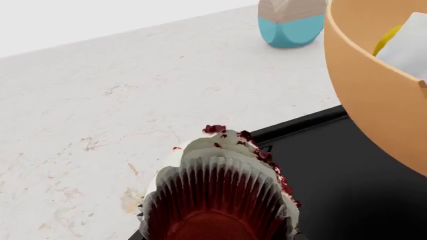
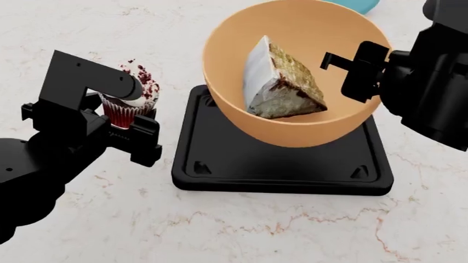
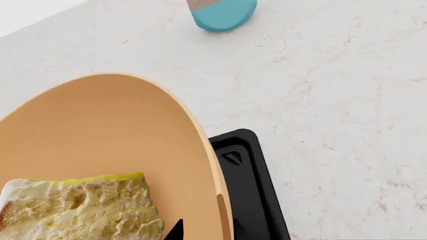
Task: Pick up the bowl with cake and place it on the tray. Pick up the cupcake and place it on the tray.
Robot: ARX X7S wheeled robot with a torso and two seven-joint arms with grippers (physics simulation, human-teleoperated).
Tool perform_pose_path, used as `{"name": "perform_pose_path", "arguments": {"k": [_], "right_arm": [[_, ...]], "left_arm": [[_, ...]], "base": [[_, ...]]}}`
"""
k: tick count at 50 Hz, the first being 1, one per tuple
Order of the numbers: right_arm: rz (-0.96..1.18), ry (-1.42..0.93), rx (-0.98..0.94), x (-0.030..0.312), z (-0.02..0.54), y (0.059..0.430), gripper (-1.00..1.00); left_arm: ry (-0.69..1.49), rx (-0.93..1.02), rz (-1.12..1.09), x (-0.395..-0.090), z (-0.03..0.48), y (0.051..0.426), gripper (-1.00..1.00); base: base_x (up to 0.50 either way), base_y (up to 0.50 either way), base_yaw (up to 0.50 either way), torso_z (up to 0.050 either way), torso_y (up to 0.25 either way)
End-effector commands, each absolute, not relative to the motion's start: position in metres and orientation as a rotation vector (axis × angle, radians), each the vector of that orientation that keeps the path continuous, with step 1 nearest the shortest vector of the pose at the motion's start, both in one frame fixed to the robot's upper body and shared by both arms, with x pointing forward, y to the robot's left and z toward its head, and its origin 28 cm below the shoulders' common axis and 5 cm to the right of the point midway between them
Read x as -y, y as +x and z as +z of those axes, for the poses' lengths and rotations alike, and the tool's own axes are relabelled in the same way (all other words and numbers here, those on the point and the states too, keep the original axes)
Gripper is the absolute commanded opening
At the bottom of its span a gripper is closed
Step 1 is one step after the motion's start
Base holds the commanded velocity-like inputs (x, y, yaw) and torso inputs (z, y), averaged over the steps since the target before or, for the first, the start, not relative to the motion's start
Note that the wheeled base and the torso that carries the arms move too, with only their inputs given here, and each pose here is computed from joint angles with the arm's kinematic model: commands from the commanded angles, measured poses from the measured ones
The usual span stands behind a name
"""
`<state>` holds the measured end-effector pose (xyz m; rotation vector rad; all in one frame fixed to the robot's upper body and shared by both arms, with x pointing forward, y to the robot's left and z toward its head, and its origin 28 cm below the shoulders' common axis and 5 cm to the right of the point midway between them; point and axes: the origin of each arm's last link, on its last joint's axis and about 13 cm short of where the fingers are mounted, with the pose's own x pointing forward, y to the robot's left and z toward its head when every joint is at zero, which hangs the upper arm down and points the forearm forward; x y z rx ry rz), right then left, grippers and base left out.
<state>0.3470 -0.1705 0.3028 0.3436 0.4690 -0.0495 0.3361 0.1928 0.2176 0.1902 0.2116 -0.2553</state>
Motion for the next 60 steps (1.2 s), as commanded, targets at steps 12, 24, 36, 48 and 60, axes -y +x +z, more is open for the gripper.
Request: {"name": "perform_pose_path", "arguments": {"k": [12,24,36,48,60], "right_arm": [[-0.024,0.344,-0.453,0.167,0.299,0.354,-1.00],[0.037,0.303,-0.555,0.171,0.292,0.363,-1.00],[0.053,0.368,-0.556,0.181,0.299,0.325,-1.00],[0.041,0.363,-0.589,0.179,0.286,0.321,-1.00],[0.020,0.372,-0.562,0.186,0.283,0.348,-1.00]], "left_arm": [[0.185,-0.198,-0.259,-0.191,0.220,0.332,-1.00],[0.184,-0.192,-0.256,-0.192,0.221,0.328,-1.00],[0.180,-0.196,-0.259,-0.191,0.218,0.331,-1.00],[0.186,-0.198,-0.261,-0.189,0.217,0.333,-1.00],[0.183,-0.202,-0.261,-0.191,0.215,0.332,-1.00]], "base": [[0.43,-0.14,0.00,0.000,0.002],[0.00,0.00,0.00,0.001,0.001],[0.00,0.00,0.00,0.000,0.001],[0.00,0.00,0.00,0.000,0.001],[0.00,0.00,0.00,0.001,0.001]]}}
